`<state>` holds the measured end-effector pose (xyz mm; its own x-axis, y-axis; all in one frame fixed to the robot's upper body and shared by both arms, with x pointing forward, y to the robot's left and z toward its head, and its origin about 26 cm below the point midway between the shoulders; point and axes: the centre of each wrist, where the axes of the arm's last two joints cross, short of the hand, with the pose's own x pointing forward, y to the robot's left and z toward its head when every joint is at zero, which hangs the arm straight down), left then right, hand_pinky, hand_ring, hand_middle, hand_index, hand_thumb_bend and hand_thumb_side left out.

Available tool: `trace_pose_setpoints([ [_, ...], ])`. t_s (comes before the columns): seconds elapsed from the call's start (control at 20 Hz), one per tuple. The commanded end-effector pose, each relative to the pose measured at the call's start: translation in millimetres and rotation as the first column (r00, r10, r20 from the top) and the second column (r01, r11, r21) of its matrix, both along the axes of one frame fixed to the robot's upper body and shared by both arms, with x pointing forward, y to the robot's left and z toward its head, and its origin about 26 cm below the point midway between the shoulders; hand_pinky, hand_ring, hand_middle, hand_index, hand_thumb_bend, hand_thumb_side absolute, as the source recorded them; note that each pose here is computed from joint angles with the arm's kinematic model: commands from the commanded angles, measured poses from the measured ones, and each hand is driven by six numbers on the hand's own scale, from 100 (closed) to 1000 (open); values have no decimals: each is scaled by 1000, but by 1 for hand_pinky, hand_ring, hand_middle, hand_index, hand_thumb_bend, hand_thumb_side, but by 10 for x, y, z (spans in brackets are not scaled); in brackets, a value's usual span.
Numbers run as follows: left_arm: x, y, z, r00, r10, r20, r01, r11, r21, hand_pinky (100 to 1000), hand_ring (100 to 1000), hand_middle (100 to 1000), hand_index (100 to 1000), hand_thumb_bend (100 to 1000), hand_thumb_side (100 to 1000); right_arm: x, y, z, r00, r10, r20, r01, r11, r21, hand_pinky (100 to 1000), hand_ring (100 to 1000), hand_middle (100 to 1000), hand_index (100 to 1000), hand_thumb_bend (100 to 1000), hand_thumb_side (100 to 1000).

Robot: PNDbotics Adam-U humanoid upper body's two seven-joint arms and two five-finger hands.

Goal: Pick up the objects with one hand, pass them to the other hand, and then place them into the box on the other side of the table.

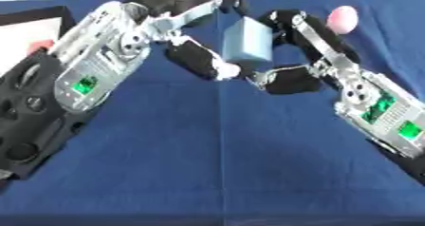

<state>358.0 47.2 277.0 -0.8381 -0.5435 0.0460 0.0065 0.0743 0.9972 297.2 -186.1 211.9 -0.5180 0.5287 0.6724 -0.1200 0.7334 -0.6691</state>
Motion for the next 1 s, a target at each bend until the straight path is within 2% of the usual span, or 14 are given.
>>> trace_pose_setpoints([
  [0.05,1,-1,61,1000,-2,22,2,1000,-8,803,792,772,819,448,492,-32,-7,75,999,13,38,-13,1000,-10,627,729,611,513,100,100],
  [0.3,22,-5,39,1000,4,15,-4,1000,-27,801,784,759,807,388,478,-35,-7,65,999,14,35,-13,1000,-17,628,730,612,513,100,100],
  [0.65,-6,-18,46,1000,-12,0,12,995,-102,779,738,695,729,153,431,-40,-7,48,1000,9,25,-8,999,-31,627,729,612,513,100,100],
  [0.75,-9,-23,39,1000,-13,-7,13,994,-108,770,724,675,703,100,387,-41,-7,43,1000,7,24,-7,999,-34,627,728,612,513,100,100],
  [1.0,-12,-29,37,1000,-13,-11,12,994,-113,755,695,627,615,100,290,-40,-12,41,1000,3,23,-2,999,-37,626,730,615,516,100,100],
])
